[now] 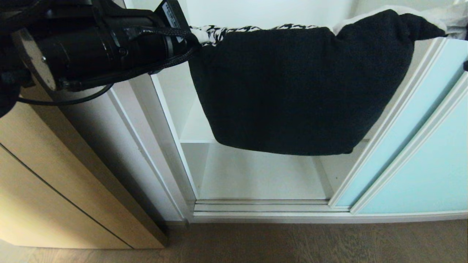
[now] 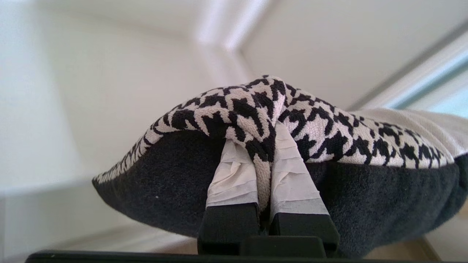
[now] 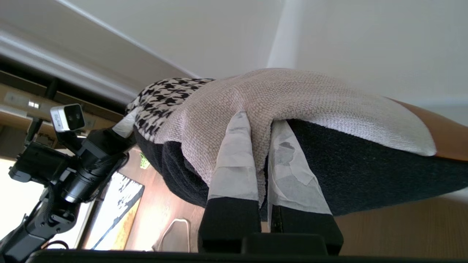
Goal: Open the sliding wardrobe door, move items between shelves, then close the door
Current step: Place the pillow on the higher shelf
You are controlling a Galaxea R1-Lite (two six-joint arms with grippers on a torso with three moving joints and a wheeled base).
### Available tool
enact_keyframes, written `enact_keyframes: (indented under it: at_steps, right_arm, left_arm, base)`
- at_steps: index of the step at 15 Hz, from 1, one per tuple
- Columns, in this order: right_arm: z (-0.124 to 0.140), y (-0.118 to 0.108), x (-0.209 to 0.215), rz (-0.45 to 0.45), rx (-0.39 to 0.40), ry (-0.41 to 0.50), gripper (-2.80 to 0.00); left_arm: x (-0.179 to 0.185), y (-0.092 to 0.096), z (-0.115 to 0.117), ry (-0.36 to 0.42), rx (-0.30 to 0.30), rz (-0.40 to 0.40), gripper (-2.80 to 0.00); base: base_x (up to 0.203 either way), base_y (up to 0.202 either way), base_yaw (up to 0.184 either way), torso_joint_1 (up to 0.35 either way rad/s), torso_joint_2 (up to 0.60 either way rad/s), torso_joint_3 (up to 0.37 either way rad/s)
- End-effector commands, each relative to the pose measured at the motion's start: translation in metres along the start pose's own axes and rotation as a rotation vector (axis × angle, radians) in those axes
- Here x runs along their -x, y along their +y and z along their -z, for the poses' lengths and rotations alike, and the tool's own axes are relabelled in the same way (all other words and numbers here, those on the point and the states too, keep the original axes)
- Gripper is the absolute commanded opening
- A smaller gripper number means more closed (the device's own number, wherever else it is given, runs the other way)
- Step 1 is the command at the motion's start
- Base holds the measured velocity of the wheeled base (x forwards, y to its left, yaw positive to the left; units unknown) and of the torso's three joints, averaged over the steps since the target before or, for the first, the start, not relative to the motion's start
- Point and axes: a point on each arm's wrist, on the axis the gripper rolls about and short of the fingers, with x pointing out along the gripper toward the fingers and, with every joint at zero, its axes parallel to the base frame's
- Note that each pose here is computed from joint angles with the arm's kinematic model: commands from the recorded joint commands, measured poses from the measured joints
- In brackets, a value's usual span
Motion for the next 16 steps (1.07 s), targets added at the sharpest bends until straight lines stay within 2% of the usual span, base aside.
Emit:
enact_keyframes:
  at_steps: [1,4,6,9,12,13,16]
  right_arm:
    - [-0.012,-0.016,-0.032,-0.002,-0.011,0.013,-2.80]
    - [-0.031,-0.027,-0.065,-0.067,0.063,-0.056,-2.80]
    - [-0.031,-0.040,-0.091,-0.113,0.100,-0.087,-2.80]
    - [-0.009,-0.081,-0.117,-0.029,0.030,-0.016,-2.80]
    - [0.011,-0.127,-0.147,0.018,0.001,0.002,-2.80]
    - [0.015,-0.135,-0.150,0.025,-0.003,0.003,-2.80]
    - [0.022,-0.139,-0.140,0.052,-0.020,0.021,-2.80]
  left_arm:
    - [-0.023,0.014,0.002,-0.007,-0.001,-0.029,-2.80]
    - [-0.046,0.033,-0.015,-0.098,-0.018,-0.058,-2.80]
    - [-0.059,0.044,-0.018,-0.134,-0.031,-0.070,-2.80]
    - [-0.079,0.072,0.021,-0.041,-0.027,-0.127,-2.80]
    - [-0.113,0.104,0.061,-0.068,-0.029,-0.127,-2.80]
    - [-0.118,0.111,0.067,-0.076,-0.034,-0.130,-2.80]
    - [-0.111,0.114,0.076,-0.038,-0.029,-0.145,-2.80]
  base:
    - [0.000,0.000,0.000,0.000,0.00,0.000]
    - [0.000,0.000,0.000,0.000,0.00,0.000]
    - [0.000,0.000,0.000,0.000,0.00,0.000]
    - [0.000,0.000,0.000,0.000,0.00,0.000]
    - [0.000,0.000,0.000,0.000,0.00,0.000]
    - [0.000,0.000,0.000,0.000,0.00,0.000]
    - [0.000,0.000,0.000,0.000,0.00,0.000]
